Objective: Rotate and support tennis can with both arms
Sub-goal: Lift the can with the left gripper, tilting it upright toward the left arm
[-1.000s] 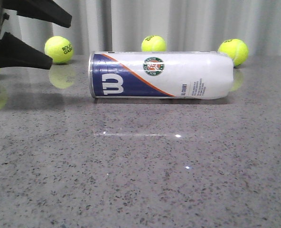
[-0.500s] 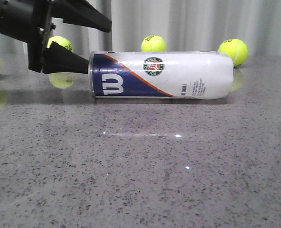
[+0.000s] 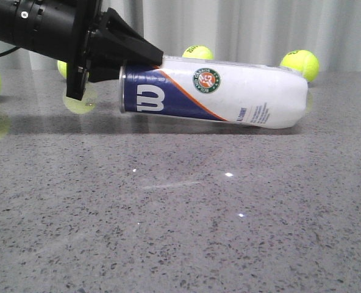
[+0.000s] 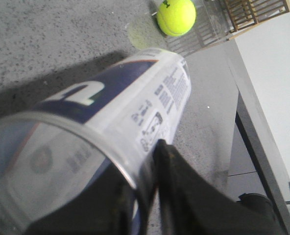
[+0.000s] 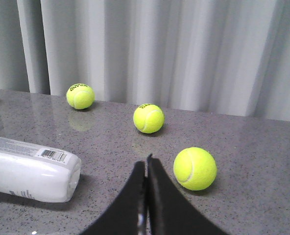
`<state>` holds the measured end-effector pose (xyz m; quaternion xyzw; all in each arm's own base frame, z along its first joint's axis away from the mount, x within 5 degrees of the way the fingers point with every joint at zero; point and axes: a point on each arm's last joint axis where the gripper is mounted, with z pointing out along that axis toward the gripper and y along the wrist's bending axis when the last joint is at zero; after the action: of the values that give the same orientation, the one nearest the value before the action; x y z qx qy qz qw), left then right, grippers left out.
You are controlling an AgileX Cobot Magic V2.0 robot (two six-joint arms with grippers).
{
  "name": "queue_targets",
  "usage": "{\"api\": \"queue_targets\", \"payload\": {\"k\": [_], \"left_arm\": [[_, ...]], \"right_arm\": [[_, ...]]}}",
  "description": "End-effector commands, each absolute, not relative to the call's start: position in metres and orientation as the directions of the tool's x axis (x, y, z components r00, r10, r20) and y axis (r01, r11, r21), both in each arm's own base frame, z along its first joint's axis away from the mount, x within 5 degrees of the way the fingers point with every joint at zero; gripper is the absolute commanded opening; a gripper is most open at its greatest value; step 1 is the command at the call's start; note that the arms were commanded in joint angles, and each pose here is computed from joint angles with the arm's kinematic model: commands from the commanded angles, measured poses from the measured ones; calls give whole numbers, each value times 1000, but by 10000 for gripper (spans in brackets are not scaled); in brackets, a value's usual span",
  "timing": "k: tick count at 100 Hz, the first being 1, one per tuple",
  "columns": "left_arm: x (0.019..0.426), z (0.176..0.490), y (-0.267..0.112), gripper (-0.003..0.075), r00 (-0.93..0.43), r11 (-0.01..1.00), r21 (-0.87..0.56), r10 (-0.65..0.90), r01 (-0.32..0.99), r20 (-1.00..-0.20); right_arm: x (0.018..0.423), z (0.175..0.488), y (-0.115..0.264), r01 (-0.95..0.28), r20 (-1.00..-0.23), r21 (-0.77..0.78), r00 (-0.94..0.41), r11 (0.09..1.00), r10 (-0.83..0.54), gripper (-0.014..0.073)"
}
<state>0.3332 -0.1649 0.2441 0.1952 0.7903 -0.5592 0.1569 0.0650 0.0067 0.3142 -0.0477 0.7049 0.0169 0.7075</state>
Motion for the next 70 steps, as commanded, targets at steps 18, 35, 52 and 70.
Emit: {"api": "queue_targets", "payload": {"k": [18,35,52,70], "left_arm": [[320,282,-168,-21,-808,168,-791,147,588,-570],[300,316,-156,-21,-719,194,-693,194,695,-667],[260,362,-135,-21,-587,299,-512,274,805,-762],[210,402,-106,-21,-481,504,-264,369,823,-796]], "right_arm": [[64,329,5,-72,-995,-38,98,997,-31,-68],[64,329,5,-72,-995,-38,98,997,-31,-68],[64,329,5,-72,-995,-38,98,997,-31,-68],[64,329,5,-72,-995,-38,98,997,-31,-68]]}}
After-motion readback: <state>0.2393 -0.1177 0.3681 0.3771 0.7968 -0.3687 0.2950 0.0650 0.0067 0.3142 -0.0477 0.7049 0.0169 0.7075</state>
